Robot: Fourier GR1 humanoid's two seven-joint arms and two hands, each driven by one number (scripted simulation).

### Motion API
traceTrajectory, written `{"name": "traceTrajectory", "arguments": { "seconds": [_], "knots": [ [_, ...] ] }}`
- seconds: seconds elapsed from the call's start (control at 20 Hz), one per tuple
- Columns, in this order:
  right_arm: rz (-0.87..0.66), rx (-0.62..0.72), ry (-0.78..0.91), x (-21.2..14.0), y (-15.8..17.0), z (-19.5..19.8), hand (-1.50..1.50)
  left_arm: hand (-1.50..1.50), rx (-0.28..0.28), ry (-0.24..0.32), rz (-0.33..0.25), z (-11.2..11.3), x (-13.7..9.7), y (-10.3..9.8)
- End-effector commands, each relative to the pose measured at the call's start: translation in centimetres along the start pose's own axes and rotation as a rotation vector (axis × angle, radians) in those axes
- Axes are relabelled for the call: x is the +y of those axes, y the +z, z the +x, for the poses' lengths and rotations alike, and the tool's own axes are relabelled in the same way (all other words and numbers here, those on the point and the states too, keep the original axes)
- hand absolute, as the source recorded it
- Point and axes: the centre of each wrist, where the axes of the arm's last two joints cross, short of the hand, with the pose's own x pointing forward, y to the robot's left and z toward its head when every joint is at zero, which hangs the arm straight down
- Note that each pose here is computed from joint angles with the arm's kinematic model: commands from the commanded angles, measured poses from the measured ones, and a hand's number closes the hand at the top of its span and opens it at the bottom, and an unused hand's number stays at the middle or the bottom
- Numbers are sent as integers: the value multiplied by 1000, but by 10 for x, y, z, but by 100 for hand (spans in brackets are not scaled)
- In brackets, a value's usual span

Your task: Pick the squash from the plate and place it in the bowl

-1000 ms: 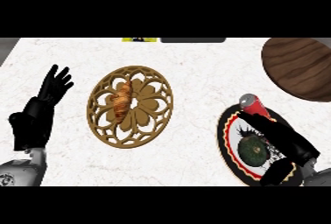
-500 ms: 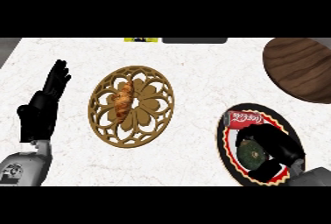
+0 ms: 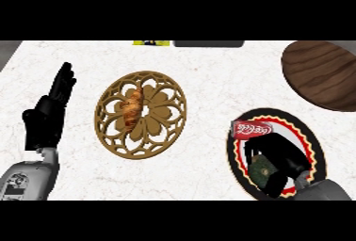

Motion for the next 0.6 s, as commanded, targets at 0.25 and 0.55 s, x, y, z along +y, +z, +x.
{"name": "traceTrajectory", "arguments": {
  "seconds": [0.25, 0.55],
  "knots": [
    [15, -63, 56, 20, -22, 118, 150, 0, -5, -6, 4, 2, -7, -1],
    [-236, -151, -219, -1, 9, 131, 150, 0, 12, 0, 23, 8, 3, -9]
  ]
}}
